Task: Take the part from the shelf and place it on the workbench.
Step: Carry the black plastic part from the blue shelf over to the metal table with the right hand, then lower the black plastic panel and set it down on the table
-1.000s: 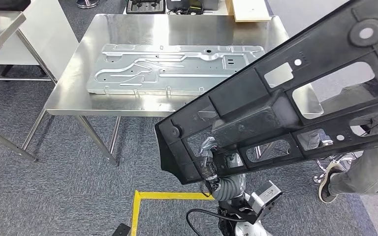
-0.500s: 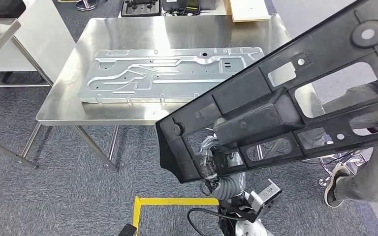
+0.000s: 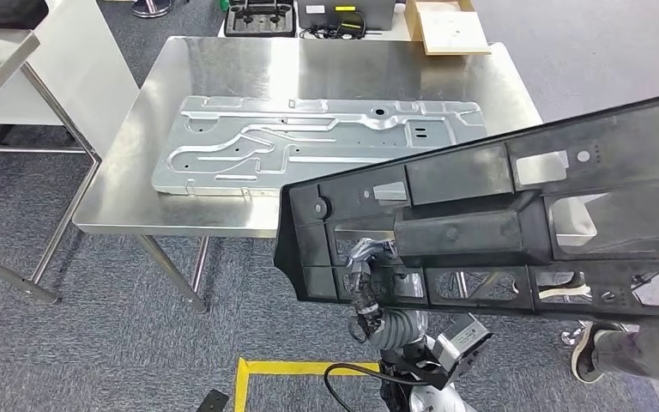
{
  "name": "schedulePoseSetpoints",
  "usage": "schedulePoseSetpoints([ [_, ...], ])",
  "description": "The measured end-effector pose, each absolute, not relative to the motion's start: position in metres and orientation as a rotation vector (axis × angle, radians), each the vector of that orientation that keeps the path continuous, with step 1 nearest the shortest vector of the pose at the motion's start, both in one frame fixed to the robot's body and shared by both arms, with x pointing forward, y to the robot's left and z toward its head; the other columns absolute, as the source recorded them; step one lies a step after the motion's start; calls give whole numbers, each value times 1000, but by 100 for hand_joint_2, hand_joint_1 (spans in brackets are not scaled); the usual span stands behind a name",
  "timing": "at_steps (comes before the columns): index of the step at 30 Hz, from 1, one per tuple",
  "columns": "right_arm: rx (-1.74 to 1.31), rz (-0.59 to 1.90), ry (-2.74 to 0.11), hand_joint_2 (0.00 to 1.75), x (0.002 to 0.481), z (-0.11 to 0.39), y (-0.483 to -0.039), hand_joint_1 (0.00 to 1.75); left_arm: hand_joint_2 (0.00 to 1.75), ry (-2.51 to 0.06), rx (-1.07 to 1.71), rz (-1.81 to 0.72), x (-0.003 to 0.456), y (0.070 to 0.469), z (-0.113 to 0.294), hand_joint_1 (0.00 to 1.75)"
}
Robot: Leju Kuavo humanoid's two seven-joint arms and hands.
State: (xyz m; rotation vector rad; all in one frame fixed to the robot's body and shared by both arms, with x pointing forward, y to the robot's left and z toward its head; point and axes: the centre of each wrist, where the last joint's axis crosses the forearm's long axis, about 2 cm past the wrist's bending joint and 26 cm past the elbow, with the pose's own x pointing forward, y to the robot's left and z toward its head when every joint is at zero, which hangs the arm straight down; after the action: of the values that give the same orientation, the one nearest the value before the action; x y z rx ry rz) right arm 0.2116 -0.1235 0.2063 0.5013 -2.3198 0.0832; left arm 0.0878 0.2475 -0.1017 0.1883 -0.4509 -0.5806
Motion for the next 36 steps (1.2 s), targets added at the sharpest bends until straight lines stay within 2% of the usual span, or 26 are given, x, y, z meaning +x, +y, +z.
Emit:
schedulePoseSetpoints([
  [23,481,85,-2318,175,212,205,-124,175,175,-448,187,-574,85,248,-102,0],
  [36,142,267,-2271,175,236,214,-153,175,175,-441,185,-566,82,250,-103,0],
])
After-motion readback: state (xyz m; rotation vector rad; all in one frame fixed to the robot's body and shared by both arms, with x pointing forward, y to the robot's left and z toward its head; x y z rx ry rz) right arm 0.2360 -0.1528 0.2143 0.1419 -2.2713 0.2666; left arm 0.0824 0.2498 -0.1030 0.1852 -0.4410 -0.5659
